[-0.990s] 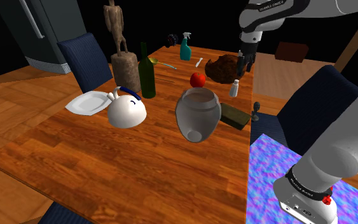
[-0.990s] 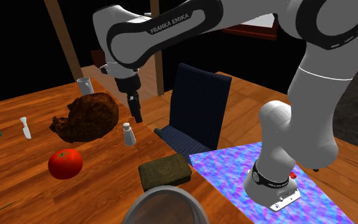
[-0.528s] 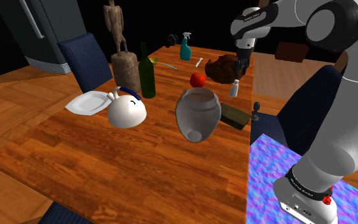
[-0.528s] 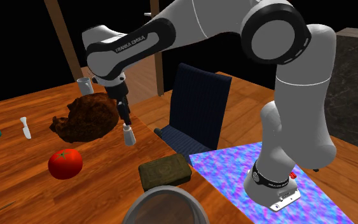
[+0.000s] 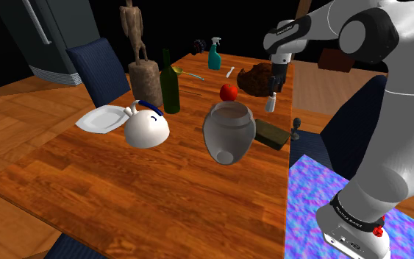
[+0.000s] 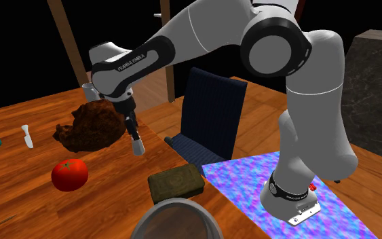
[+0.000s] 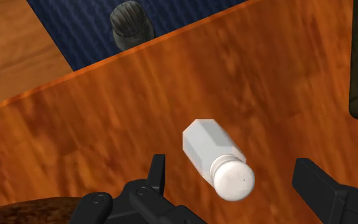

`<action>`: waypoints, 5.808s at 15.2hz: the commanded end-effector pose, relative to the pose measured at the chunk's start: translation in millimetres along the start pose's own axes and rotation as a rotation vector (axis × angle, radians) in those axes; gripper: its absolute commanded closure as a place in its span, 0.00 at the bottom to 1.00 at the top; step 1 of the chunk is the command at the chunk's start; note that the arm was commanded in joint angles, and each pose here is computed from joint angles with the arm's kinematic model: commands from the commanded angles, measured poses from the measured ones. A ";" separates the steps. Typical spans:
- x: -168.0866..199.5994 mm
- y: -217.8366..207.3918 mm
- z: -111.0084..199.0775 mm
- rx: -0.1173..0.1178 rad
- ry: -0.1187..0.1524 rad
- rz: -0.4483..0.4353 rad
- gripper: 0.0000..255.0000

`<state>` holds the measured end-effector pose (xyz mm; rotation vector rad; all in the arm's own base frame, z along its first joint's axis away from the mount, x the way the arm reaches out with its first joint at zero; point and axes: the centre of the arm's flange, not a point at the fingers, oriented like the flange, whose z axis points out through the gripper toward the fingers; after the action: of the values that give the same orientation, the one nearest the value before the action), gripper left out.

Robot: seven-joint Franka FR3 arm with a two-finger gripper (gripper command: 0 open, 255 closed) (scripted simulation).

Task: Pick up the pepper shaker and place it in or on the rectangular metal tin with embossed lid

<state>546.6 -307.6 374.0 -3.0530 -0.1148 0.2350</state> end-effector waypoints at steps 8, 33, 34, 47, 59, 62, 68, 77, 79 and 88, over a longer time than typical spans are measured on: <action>-0.2 -0.6 13.7 0.000 0.000 0.000 0.00; -11.3 -6.7 -59.1 0.000 0.000 0.000 1.00; -12.1 -7.1 -64.3 0.000 0.000 0.000 1.00; -43.0 -57.4 -106.6 0.000 0.000 0.000 1.00; -116.4 -197.7 -107.5 0.000 0.000 0.000 1.00; -136.7 -236.4 -107.8 0.000 0.000 0.000 1.00; -131.9 -233.8 -76.6 0.000 0.000 0.000 1.00; -124.8 -229.9 -29.8 0.000 0.000 0.000 1.00; -123.2 -229.0 -19.4 0.000 0.000 0.000 1.00; -120.5 -227.5 -1.5 0.000 0.000 0.000 1.00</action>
<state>412.5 -91.3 412.4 -3.0532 -0.1151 0.2346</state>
